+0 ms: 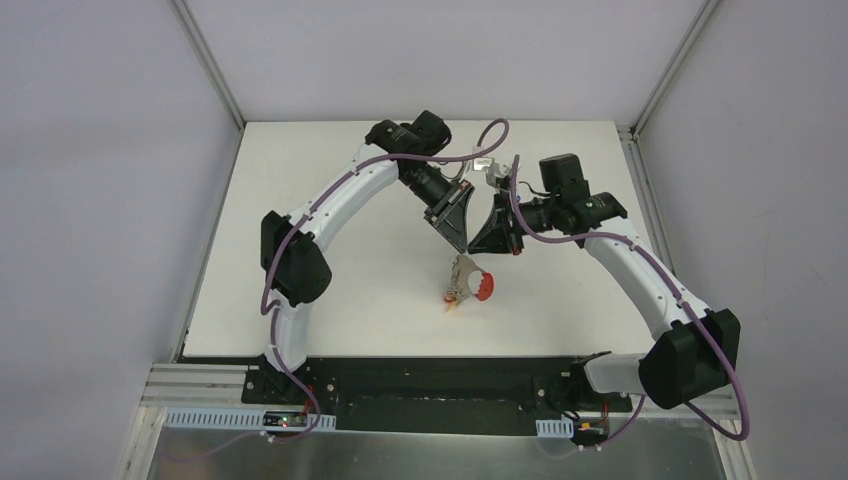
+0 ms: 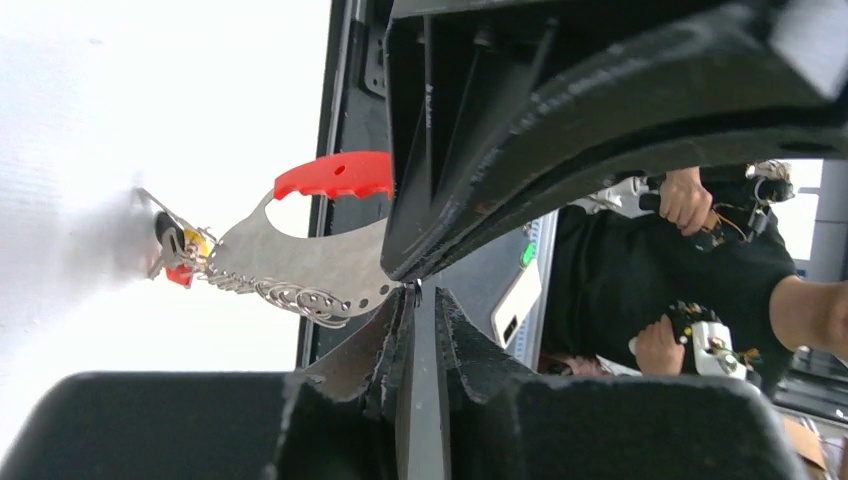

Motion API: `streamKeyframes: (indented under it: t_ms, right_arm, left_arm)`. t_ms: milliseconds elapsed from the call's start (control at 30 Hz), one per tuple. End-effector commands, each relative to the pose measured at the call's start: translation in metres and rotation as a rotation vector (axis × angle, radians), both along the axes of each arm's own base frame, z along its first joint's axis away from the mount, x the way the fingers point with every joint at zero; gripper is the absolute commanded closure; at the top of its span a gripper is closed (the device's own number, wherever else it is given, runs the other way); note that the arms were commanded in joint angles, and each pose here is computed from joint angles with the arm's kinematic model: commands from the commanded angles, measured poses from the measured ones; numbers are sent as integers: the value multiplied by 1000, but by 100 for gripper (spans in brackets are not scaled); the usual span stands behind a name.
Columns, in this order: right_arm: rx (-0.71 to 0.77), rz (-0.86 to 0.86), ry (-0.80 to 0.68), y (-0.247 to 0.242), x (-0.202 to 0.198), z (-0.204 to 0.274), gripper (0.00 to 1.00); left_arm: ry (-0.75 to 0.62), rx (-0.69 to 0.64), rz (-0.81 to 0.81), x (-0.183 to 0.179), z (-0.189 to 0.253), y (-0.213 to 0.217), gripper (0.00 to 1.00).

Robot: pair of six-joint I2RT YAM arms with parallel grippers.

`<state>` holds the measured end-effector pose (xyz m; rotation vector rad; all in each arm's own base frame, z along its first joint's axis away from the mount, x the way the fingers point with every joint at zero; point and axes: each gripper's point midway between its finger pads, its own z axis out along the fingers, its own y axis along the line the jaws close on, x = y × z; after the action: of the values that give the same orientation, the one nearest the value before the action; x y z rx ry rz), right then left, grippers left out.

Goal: Put the keys on the keyring
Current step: Adjust the keyring at the center of the board.

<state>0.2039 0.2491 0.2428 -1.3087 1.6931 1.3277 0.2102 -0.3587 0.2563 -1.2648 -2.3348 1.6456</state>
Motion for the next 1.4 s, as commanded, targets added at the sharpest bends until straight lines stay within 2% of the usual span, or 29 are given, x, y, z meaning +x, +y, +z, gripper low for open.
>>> streamKeyframes:
  t_ms: [0, 267, 367, 533, 867, 1033, 1367]
  right_arm:
    - [64, -38, -8, 1, 10, 19, 100]
    - [109, -127, 31, -3, 28, 29, 100]
    - [131, -181, 83, -3, 38, 31, 100]
    - [165, -246, 141, -2, 51, 31, 100]
    - [238, -300, 221, 0, 61, 27, 100]
    - [284, -328, 225, -2, 67, 29, 100]
    - [324, -379, 272, -5, 78, 28, 100]
  left_arm:
    - [-112, -116, 12, -1, 44, 4, 83]
    - [-224, -170, 114, 26, 56, 6, 65]
    - [-334, -207, 178, 42, 58, 5, 61]
    - [-427, -237, 286, 58, 62, 3, 59]
    - [-397, -173, 382, 77, 35, 7, 63]
    - [-320, -213, 462, 91, 32, 13, 66]
    - [-194, -303, 442, 82, 29, 4, 66]
